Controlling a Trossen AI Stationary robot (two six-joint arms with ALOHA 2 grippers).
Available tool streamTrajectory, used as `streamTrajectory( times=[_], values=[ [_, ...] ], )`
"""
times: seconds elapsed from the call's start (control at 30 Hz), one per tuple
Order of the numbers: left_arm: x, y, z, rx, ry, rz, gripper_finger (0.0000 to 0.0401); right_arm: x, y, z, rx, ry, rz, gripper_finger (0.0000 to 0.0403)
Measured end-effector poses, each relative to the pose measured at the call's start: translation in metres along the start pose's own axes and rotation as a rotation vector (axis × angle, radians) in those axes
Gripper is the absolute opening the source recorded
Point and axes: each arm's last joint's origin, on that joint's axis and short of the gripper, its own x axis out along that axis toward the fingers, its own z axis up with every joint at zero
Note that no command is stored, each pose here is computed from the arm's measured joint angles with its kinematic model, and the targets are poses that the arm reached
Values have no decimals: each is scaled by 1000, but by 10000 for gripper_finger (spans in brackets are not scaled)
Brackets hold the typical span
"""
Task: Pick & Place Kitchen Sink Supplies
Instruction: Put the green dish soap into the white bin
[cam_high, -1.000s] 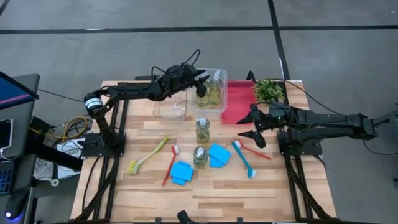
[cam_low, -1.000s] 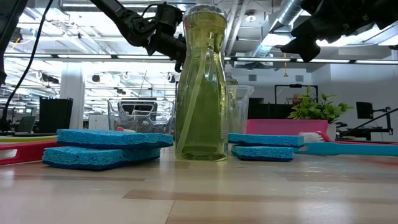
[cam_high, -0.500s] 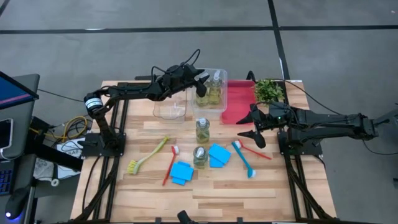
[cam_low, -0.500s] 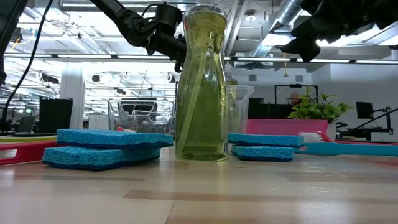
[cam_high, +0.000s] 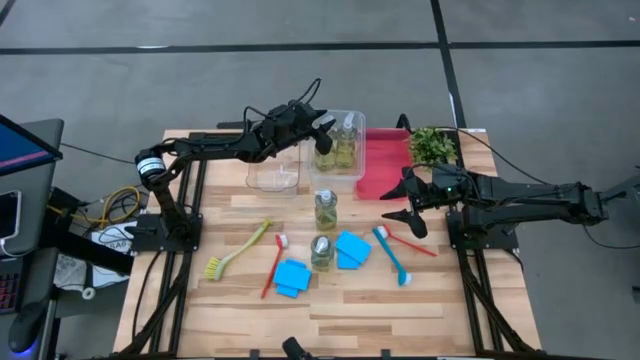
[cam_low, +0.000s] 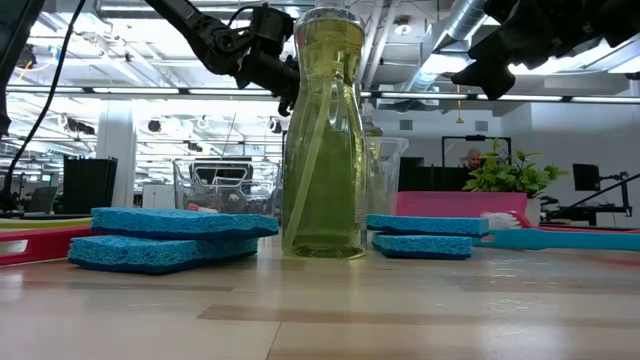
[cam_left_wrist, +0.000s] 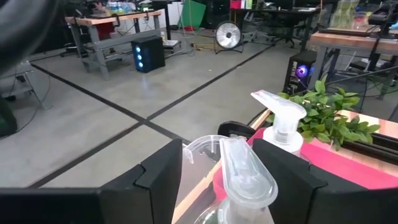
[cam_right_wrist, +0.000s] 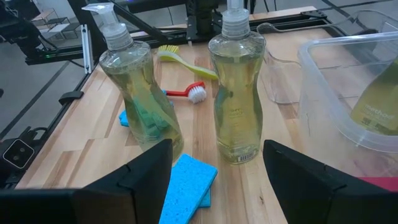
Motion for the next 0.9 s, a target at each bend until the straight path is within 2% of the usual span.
streamTrajectory(
  times=[0.13, 0.23, 0.43, 0.57, 0.9],
  values=[
    [0, 0, 0, 53, -3, -1, 197, 0, 0, 0, 0, 0, 0, 244],
    [0, 0, 1, 52, -6, -1, 194, 0, 0, 0, 0, 0, 0, 244],
    [-1, -5, 1, -65, -12, -12, 189, 0, 0, 0, 0, 0, 0, 244],
    [-1, -5, 2, -91, -15, -12, 190, 0, 0, 0, 0, 0, 0, 244],
    [-1, -7, 2, -91, -15, -17, 232, 0, 0, 0, 0, 0, 0, 244]
  ],
)
